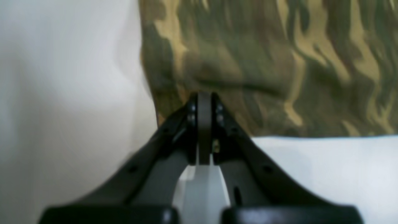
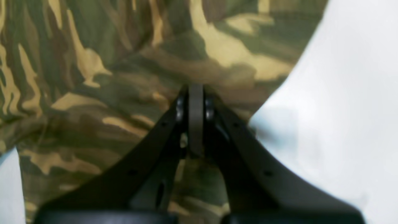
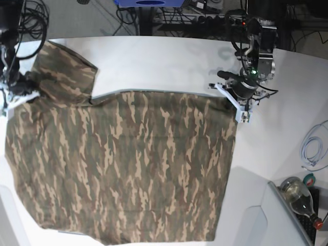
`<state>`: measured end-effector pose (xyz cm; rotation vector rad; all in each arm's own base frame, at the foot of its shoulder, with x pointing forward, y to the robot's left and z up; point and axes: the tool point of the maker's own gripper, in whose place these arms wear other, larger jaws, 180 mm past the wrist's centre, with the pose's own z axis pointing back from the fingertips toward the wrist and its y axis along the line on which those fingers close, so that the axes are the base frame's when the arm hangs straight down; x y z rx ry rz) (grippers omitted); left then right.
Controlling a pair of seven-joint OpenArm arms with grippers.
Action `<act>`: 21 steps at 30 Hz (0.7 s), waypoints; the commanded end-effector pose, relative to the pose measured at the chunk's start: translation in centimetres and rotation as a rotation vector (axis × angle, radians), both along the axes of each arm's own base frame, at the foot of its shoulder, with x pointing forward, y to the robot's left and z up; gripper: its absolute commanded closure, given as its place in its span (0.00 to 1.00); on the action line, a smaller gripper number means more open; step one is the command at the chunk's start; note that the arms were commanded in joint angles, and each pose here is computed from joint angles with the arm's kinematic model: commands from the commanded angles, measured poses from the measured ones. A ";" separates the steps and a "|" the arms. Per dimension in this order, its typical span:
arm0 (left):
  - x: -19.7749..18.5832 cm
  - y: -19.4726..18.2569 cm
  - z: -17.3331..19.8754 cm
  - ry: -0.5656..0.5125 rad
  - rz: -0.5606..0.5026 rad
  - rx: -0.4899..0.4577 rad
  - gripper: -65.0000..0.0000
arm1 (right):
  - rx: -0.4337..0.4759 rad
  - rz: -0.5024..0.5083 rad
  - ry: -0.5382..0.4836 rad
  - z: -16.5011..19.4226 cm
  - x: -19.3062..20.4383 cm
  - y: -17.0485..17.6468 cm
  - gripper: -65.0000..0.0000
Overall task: Layout the t-shirt on the table in an organized manner, then fold the t-shirt properly
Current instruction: 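Release the shirt and raise both grippers, then grasp the shirt edge corners with both grippers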
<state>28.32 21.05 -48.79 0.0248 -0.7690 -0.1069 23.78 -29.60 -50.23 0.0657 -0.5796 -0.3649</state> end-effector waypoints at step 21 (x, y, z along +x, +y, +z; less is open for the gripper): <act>-0.3 4.7 5.7 -0.104 0.040 0.108 1.00 | -0.061 0.023 -0.059 4.9 -2.7 2.7 1.00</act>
